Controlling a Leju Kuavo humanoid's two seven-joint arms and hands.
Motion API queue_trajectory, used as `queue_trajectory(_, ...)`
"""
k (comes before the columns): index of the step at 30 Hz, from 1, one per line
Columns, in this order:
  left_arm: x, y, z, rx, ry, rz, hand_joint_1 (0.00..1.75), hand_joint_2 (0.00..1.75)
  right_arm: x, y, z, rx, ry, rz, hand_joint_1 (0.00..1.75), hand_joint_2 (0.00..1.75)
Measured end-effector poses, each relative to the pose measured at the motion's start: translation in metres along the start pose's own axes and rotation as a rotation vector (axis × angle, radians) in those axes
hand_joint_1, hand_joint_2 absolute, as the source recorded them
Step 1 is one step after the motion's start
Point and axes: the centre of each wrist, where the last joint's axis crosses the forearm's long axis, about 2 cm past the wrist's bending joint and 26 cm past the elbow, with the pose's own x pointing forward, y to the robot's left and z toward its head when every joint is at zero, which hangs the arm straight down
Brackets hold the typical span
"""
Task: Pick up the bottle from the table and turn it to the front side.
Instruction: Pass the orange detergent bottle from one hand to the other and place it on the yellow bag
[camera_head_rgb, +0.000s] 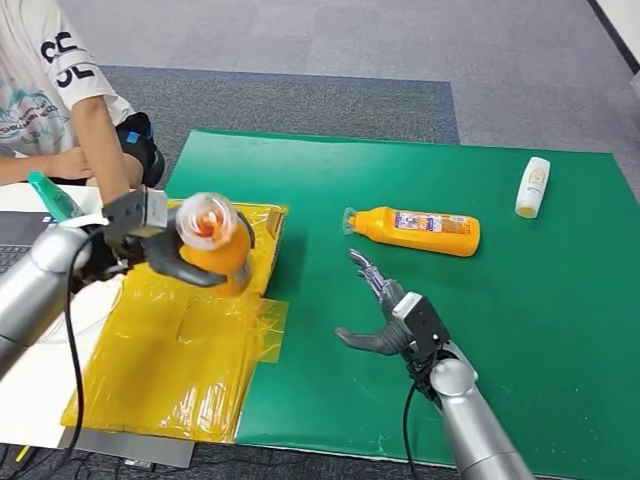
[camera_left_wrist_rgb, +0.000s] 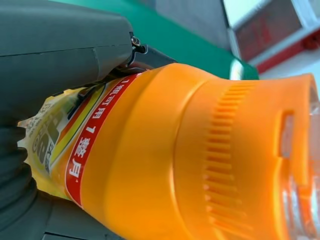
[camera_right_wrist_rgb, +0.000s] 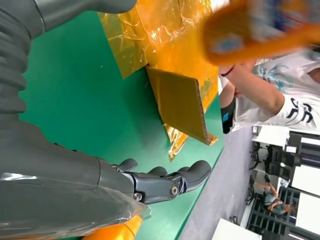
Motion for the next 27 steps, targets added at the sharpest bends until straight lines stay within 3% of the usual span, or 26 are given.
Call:
queue_trajectory(6,0.053,0.052,0.019,-0.029,0.201,-0.096,1.75,1.75,-0.001,0.004,-0.005,0.012,0.004,-0.011,0.0,1.75)
queue_trajectory(10,0.064,0.061,0.017,-0.108,0.347,-0.154,1.75,1.75,0.003,0.008,-0.016,0.035,-0.007,-0.019,0.0,1.75)
queue_trajectory(14,0.053,0.057,0.009,-0.209,0.474,-0.172,1.75,1.75,0.008,0.015,-0.028,0.067,-0.015,-0.024,0.0,1.75)
queue_trajectory(18,0.029,0.046,0.004,-0.303,0.557,-0.131,1.75,1.75,0.013,0.023,-0.04,0.102,-0.025,-0.027,0.0,1.75)
queue_trajectory(27,-0.019,0.027,0.008,-0.342,0.584,-0.026,1.75,1.75,0.017,0.036,-0.052,0.144,-0.033,-0.029,0.0,1.75)
